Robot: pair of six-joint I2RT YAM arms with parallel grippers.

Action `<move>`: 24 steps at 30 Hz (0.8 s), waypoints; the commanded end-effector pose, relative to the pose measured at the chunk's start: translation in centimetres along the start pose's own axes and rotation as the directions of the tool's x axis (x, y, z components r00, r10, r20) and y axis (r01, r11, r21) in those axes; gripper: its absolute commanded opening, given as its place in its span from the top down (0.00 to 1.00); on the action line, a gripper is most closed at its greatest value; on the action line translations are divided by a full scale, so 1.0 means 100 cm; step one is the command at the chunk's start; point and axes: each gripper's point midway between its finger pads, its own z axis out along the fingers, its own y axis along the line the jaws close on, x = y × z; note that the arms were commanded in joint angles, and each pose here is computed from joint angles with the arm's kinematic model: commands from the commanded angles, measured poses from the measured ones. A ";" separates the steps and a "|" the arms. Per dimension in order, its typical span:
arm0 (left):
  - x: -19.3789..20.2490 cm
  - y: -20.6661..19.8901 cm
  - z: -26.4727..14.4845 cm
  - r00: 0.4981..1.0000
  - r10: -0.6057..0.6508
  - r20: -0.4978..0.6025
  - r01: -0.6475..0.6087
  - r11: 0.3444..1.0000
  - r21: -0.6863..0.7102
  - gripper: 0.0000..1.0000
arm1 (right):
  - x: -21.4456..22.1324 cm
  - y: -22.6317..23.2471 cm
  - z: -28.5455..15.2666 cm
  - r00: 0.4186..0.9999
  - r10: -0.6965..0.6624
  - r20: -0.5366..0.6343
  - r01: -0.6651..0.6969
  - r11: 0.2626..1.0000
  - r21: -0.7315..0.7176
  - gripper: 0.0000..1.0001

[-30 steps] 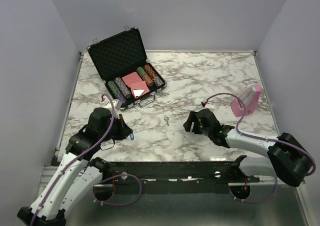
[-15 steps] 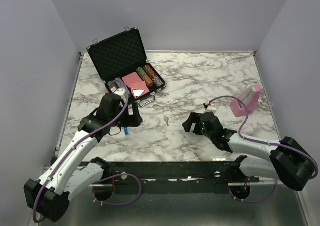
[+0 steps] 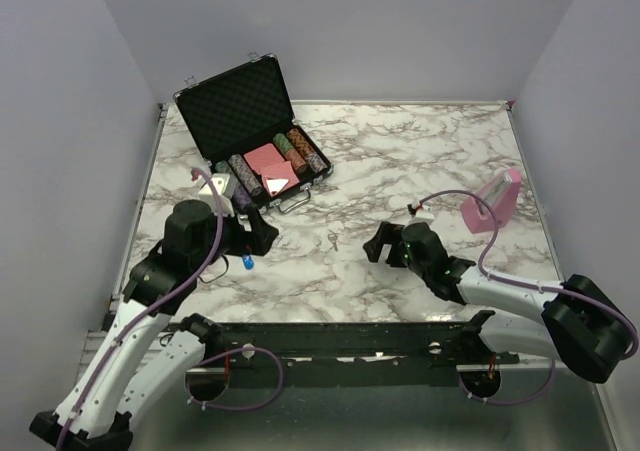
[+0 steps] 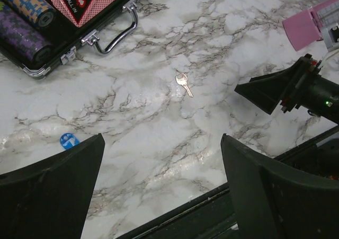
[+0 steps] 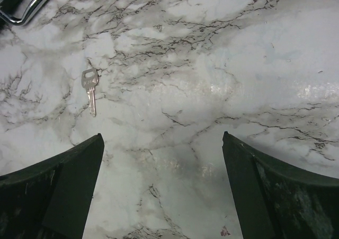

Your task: Remove the keys from the keyring

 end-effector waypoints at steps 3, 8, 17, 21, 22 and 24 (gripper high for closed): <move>0.022 0.023 -0.012 0.997 0.002 0.079 0.002 0.999 -0.050 0.01 | -0.008 0.011 -0.006 0.999 -0.009 0.042 0.013 0.997 -0.076 0.00; 0.026 0.024 -0.024 0.984 -0.002 0.181 0.004 1.000 -0.008 0.01 | -0.009 0.015 -0.010 0.998 -0.010 0.056 0.016 0.994 -0.107 0.00; 0.012 0.019 -0.043 0.948 0.019 0.318 -0.031 0.999 0.033 0.01 | -0.012 0.025 -0.029 0.996 -0.012 0.091 0.031 0.978 -0.206 0.00; 0.011 0.019 -0.043 0.948 0.029 0.318 -0.041 0.999 0.031 0.01 | -0.013 0.024 -0.035 0.996 0.019 0.091 0.001 0.979 -0.206 0.00; 0.010 0.018 -0.043 0.947 0.030 0.319 -0.042 0.999 0.031 0.01 | -0.012 0.022 -0.036 0.996 0.027 0.082 -0.011 0.981 -0.194 0.00; 0.011 0.017 -0.042 0.948 0.035 0.315 -0.049 0.998 0.036 0.01 | -0.011 0.021 -0.038 0.996 0.055 0.075 -0.040 0.980 -0.193 0.00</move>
